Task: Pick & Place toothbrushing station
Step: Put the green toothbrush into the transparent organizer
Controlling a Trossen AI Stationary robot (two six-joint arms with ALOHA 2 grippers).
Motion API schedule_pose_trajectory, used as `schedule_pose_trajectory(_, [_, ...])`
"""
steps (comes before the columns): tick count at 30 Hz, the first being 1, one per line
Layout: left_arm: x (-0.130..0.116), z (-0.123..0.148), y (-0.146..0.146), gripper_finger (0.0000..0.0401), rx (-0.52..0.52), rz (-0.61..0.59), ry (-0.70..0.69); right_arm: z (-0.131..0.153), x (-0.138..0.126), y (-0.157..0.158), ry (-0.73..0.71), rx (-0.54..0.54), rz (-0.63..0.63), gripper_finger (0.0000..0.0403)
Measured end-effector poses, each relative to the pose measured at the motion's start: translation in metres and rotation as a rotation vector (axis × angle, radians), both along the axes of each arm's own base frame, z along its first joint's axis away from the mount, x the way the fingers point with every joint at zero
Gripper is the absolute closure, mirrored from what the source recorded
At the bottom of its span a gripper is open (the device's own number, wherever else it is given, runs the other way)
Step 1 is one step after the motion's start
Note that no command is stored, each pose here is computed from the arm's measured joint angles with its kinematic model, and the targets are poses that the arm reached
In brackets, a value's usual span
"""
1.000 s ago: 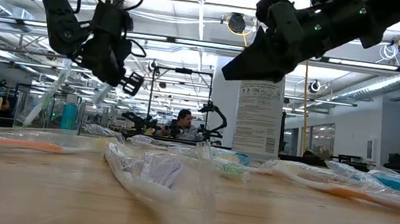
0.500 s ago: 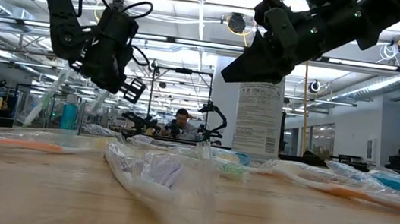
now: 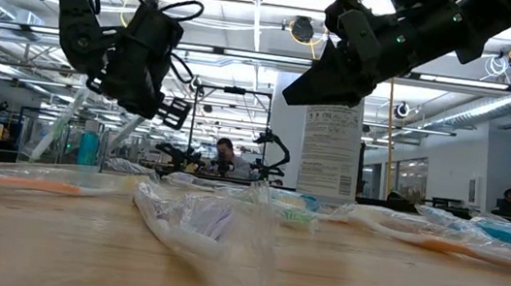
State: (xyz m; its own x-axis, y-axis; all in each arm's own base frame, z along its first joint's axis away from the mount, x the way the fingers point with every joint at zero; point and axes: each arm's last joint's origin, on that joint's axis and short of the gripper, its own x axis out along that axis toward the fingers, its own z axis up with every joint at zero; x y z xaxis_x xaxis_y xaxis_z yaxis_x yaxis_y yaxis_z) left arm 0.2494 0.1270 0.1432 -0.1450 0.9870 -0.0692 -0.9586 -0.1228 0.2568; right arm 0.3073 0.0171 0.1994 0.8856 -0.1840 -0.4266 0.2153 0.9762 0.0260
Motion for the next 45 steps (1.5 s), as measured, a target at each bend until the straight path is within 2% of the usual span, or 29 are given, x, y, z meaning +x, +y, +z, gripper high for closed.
schedule_pose_trajectory(6, [0.0,-0.006,-0.008,0.0399,-0.016,0.017,0.086,0.0,0.0,0.0,0.0,0.0,0.001,0.0282])
schedule_pose_trajectory(22, [0.004,-0.006,-0.018,0.0399,-0.011,-0.012,0.077,0.0,0.0,0.0,0.0,0.0,0.001,0.0282])
schedule_pose_trajectory(30, [0.006,-0.011,-0.03,0.0399,-0.026,-0.049,0.144,0.0,0.0,0.0,0.0,0.0,0.001,0.0282])
schedule_pose_trajectory(34, [0.004,-0.013,-0.034,0.0396,-0.014,-0.009,0.185,0.0,0.0,0.0,0.0,0.0,0.001,0.0282])
schedule_pose_trajectory(40, [0.0,-0.022,-0.031,0.0399,-0.068,-0.054,0.184,0.0,0.0,0.0,0.0,0.0,0.001,0.0282])
schedule_pose_trajectory(45, [-0.004,-0.027,-0.031,0.0375,-0.087,-0.051,0.186,0.0,0.0,0.0,0.0,0.0,0.001,0.0282])
